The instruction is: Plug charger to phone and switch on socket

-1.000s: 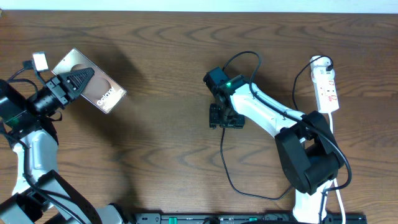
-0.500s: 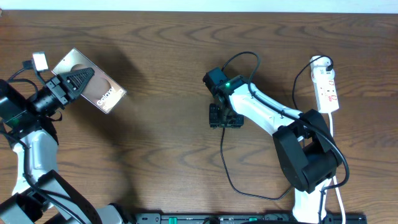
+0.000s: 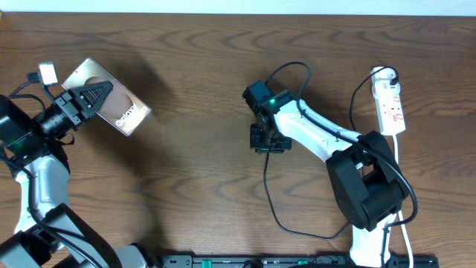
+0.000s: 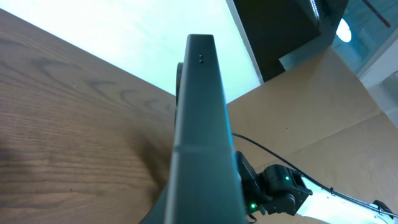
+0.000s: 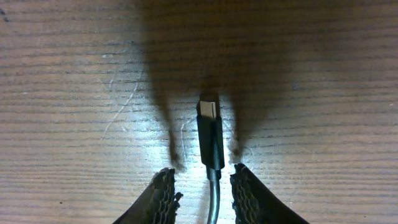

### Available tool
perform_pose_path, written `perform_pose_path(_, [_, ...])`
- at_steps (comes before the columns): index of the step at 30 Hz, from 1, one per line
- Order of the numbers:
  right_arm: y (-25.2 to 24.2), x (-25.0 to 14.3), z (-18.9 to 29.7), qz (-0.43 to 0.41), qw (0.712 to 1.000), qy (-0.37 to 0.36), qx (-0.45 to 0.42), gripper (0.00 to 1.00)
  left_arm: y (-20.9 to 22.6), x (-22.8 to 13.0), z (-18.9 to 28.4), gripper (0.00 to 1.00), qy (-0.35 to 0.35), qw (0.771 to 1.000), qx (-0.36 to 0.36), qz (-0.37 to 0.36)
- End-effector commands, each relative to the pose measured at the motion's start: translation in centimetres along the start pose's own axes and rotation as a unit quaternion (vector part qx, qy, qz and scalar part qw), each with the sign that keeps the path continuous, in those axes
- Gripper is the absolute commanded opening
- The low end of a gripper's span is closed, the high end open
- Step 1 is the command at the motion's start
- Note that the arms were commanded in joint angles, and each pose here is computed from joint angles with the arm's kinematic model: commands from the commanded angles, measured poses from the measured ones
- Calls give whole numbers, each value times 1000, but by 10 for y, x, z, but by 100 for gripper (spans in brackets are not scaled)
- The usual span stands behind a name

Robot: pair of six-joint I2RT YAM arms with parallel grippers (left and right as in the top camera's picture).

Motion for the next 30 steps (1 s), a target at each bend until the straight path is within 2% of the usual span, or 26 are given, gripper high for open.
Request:
perform_pose_path(1, [2, -5, -12, 2, 1000, 18, -6, 27, -6, -2, 1, 7, 10, 1000, -7, -13])
perform_pose_path(7, [3, -5, -13, 3, 1000, 18, -5, 20, -6, -2, 1, 7, 10, 1000, -7, -13])
perform_pose_path(12, [3, -5, -14, 3, 1000, 18, -5, 1, -6, -2, 1, 7, 10, 1000, -7, -13])
perform_pose_path(17, [6, -2, -14, 6, 1000, 8, 2, 1, -6, -2, 1, 8, 10, 1000, -7, -14])
perform_pose_path(19, [13, 1, -13, 26, 999, 6, 34, 1, -6, -2, 1, 8, 10, 1000, -7, -13])
perform_pose_path(22, [39, 8, -8, 108, 983, -11, 147, 1, -6, -2, 1, 7, 10, 1000, -7, -13])
perform_pose_path(23, [53, 11, -2, 161, 964, -27, 210, 1, -6, -2, 1, 7, 10, 1000, -7, -13])
perform_pose_path(24, [85, 12, 19, 278, 889, -71, 357, 1, -6, -2, 1, 7, 10, 1000, -7, -13])
perform_pose_path(25, [92, 11, 25, 303, 866, -82, 391, 1, -6, -2, 1, 7, 10, 1000, -7, -13])
perform_pose_path(26, [100, 8, 36, 340, 824, -102, 442, 1, -6, -2, 1, 8, 10, 1000, -7, -13])
perform_pose_path(28, [114, -3, 63, 414, 713, -147, 547, 1, -6, -2, 1, 7, 10, 1000, -7, -13])
perform_pose_path(30, [118, -10, 77, 447, 645, -176, 594, 1, -6, -2, 1, 7, 10, 1000, -7, -8])
Point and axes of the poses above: each gripper's point midway between its finger pads, its own z axis back along the fingers, its own y axis along the line the jaws close on, x = y × z, the point moved 6 cm from there along z, back along the fingers, and after that the axes turned 15 degrees about z, right-handed, at the moved point
